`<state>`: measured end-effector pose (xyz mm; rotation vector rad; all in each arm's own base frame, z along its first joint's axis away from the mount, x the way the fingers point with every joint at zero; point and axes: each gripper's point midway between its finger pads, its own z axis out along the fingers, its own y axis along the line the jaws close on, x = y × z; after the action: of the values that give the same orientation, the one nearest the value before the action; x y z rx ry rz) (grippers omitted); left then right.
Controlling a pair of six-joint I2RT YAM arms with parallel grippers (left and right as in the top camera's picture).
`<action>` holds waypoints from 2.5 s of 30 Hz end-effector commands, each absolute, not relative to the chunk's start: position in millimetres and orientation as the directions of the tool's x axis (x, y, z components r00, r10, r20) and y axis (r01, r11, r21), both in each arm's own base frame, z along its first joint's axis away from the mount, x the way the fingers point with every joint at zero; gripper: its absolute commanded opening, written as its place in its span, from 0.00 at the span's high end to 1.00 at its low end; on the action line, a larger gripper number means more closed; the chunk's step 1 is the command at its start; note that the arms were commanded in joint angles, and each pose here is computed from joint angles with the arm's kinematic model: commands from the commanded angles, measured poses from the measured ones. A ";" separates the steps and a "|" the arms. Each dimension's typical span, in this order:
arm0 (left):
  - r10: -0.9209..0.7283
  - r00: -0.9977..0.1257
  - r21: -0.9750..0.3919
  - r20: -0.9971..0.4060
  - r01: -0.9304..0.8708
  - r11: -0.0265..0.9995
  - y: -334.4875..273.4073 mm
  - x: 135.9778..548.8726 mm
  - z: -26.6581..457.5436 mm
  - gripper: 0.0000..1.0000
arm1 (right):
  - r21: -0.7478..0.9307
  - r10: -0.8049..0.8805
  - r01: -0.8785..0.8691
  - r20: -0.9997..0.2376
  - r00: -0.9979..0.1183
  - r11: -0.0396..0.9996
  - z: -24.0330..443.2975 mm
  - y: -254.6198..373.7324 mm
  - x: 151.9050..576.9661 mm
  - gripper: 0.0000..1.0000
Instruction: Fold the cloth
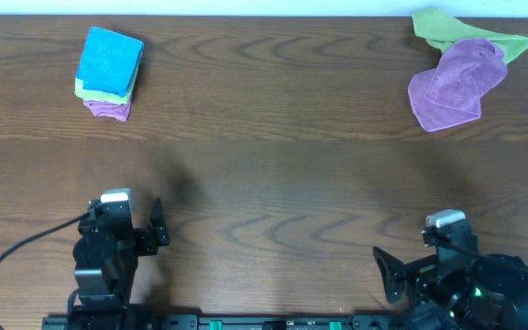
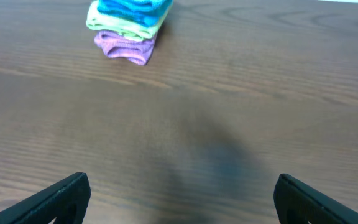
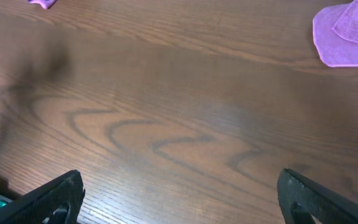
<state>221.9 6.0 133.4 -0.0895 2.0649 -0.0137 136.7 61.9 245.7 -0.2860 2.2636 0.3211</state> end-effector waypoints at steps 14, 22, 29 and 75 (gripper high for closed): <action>-0.059 -0.394 -0.055 -0.917 -0.023 0.998 2.6 222.0 105.6 0.05 | 0.145 -0.086 -0.300 -0.763 -0.641 0.943 247.4 61.6 136.3 0.01; -0.059 -0.357 -0.052 -0.932 -0.027 0.998 3.7 222.1 113.5 0.05 | 0.145 -0.086 -0.299 -0.763 -0.641 0.943 247.4 61.6 136.4 0.01; -0.059 -0.359 -0.052 -0.932 -0.027 0.998 3.6 222.1 113.2 0.05 | 0.145 -0.087 -0.300 -0.763 -0.641 0.943 247.2 61.6 136.3 0.01; -0.059 -0.359 -0.052 -0.932 -0.027 0.998 3.6 222.1 113.2 0.05 | -0.011 -0.017 -0.014 -0.822 -0.569 1.000 97.2 5.6 178.2 0.01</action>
<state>222.3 2.7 122.2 -0.0732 1.9210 -0.0477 178.4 9.1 109.0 -0.0200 2.1559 0.0243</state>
